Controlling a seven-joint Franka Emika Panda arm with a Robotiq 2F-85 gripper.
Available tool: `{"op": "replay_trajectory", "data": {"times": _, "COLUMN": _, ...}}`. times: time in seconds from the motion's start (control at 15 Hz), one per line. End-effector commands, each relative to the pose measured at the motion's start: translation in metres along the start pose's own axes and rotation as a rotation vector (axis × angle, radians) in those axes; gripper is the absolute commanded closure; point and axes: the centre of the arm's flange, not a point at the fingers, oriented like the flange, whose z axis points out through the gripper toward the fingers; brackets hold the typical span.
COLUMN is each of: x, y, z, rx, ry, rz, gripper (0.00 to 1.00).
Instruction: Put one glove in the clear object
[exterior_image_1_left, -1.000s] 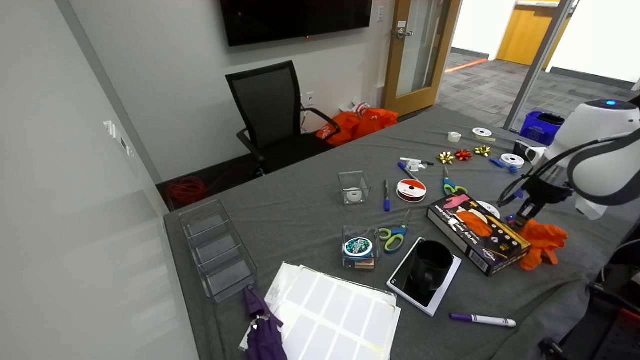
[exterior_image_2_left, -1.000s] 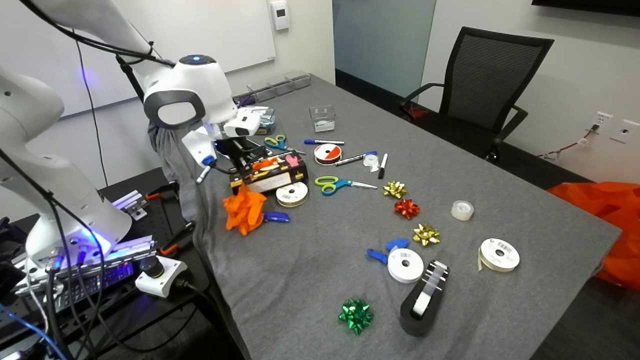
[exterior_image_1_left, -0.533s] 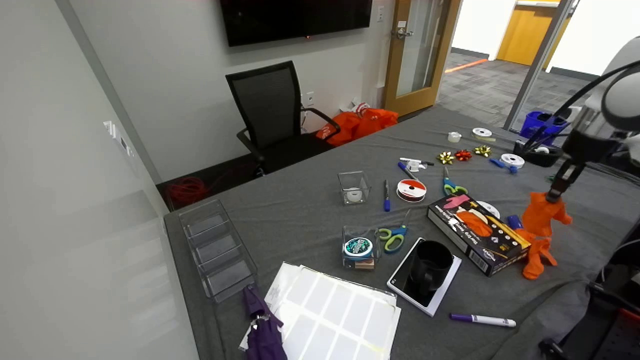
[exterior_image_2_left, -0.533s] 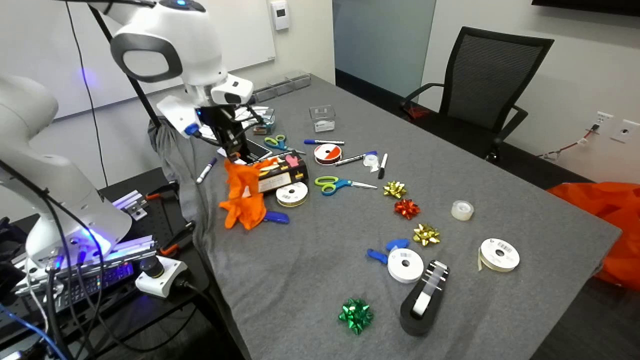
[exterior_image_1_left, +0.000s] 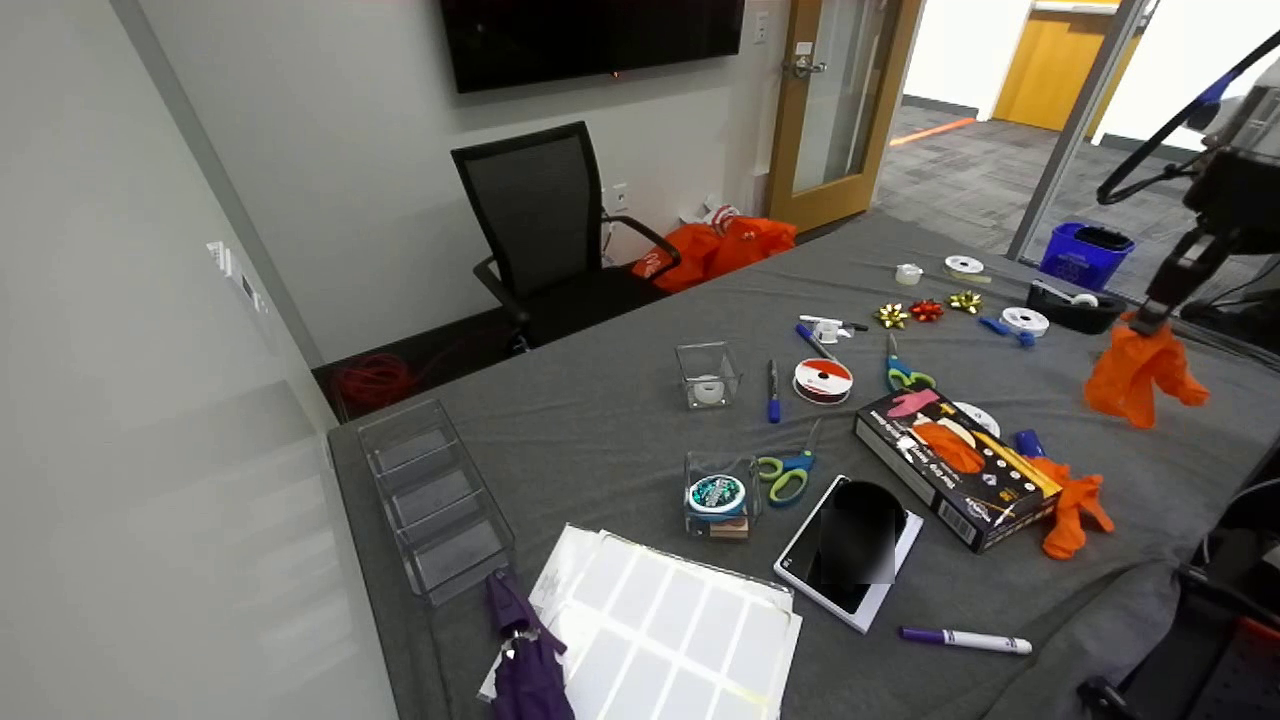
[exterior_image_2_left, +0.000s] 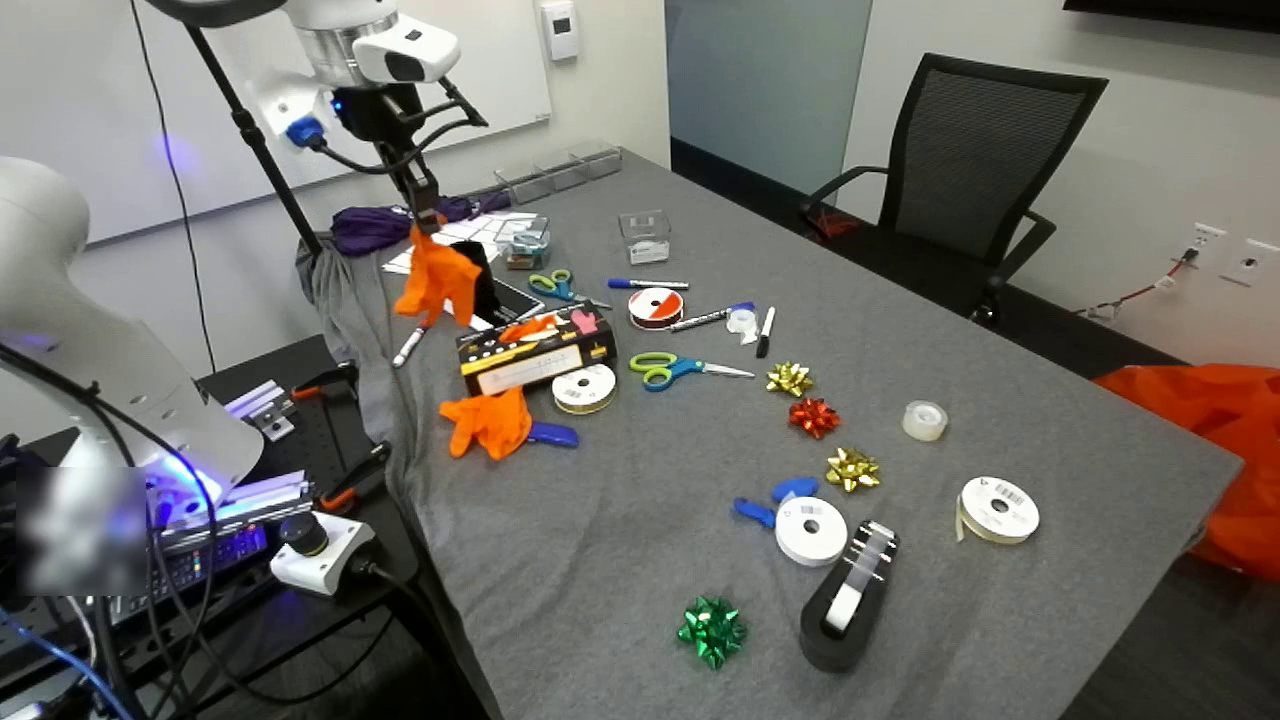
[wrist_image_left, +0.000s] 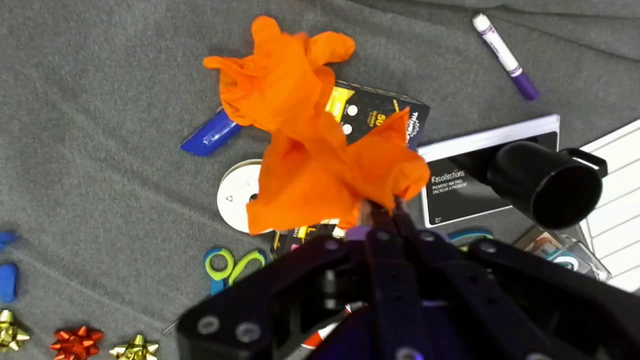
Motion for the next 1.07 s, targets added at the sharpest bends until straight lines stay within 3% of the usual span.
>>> {"op": "replay_trajectory", "data": {"times": 0.0, "x": 0.041, "y": -0.039, "z": 0.004, "rx": -0.002, "ry": 0.011, "rz": 0.081, "gripper": 1.0}}
{"op": "replay_trajectory", "data": {"times": 0.27, "x": 0.084, "y": -0.078, "z": 0.005, "rx": -0.023, "ry": 0.038, "rz": 0.174, "gripper": 1.0}}
{"op": "replay_trajectory", "data": {"times": 0.33, "x": 0.052, "y": -0.069, "z": 0.002, "rx": -0.021, "ry": 0.033, "rz": 0.135, "gripper": 0.98}}
{"op": "replay_trajectory", "data": {"times": 0.73, "x": 0.074, "y": -0.08, "z": 0.006, "rx": -0.026, "ry": 0.029, "rz": 0.16, "gripper": 0.98}}
{"op": "replay_trajectory", "data": {"times": 1.0, "x": 0.117, "y": -0.12, "z": 0.006, "rx": 0.03, "ry": 0.06, "rz": 0.323, "gripper": 1.0}}
